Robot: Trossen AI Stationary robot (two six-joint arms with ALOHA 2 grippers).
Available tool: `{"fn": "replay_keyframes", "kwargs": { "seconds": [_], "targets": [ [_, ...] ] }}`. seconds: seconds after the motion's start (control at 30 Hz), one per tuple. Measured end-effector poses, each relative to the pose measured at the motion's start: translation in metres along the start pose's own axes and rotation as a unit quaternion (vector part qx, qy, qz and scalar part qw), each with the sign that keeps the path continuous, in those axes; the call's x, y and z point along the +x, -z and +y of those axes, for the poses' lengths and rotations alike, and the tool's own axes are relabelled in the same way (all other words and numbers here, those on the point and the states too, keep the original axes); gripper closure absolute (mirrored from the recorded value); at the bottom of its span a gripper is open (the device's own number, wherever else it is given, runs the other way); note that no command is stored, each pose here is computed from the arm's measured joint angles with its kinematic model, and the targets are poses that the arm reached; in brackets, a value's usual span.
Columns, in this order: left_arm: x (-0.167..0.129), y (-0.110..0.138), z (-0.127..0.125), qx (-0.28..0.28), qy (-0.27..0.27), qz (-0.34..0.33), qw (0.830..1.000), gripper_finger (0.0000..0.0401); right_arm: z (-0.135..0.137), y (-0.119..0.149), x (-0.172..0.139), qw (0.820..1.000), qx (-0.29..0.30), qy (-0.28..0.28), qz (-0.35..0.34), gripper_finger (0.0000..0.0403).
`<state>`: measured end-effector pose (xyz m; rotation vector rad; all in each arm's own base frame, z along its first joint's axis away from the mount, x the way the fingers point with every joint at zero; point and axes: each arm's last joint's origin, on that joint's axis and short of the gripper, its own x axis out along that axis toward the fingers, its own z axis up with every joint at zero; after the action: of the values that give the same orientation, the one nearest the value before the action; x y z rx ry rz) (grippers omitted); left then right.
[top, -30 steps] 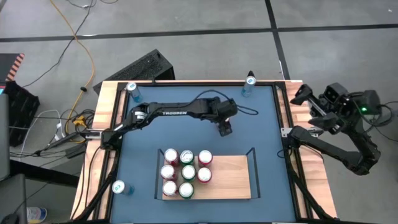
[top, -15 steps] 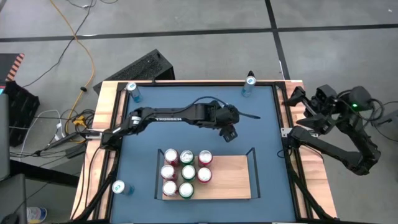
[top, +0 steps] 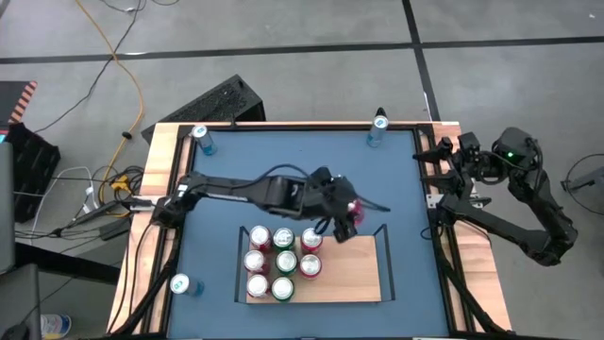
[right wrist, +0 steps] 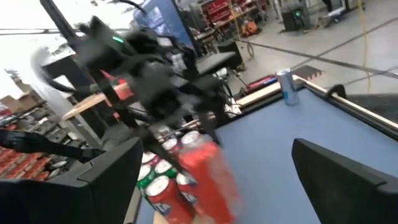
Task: Place canned beverage on shelf
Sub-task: Put the orange soda can on the shelf aligned with the other orange soda can
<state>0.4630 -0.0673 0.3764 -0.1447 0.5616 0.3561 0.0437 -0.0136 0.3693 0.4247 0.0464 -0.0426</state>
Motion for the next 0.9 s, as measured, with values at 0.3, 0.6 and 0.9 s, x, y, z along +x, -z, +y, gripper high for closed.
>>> {"fn": "replay_keyframes", "kwargs": {
  "seconds": [0.3, 0.6, 0.9],
  "targets": [
    [-0.041, 0.019, -0.058, 0.058, 0.072, -0.007, 0.996, 0.0116, -0.001, 0.001, 0.000, 1.000, 0.004, 0.007, 0.002, 0.0003],
    [-0.071, 0.038, -0.098, 0.059, 0.090, -0.027, 0.994, 0.0116, -0.008, 0.011, -0.001, 0.995, 0.053, 0.083, 0.028, 0.0003],
    [-0.100, 0.067, -0.125, 0.056, 0.080, -0.003, 0.995, 0.0115, -0.015, 0.024, -0.004, 0.973, 0.132, 0.179, 0.057, 0.0003]
  ]
}}
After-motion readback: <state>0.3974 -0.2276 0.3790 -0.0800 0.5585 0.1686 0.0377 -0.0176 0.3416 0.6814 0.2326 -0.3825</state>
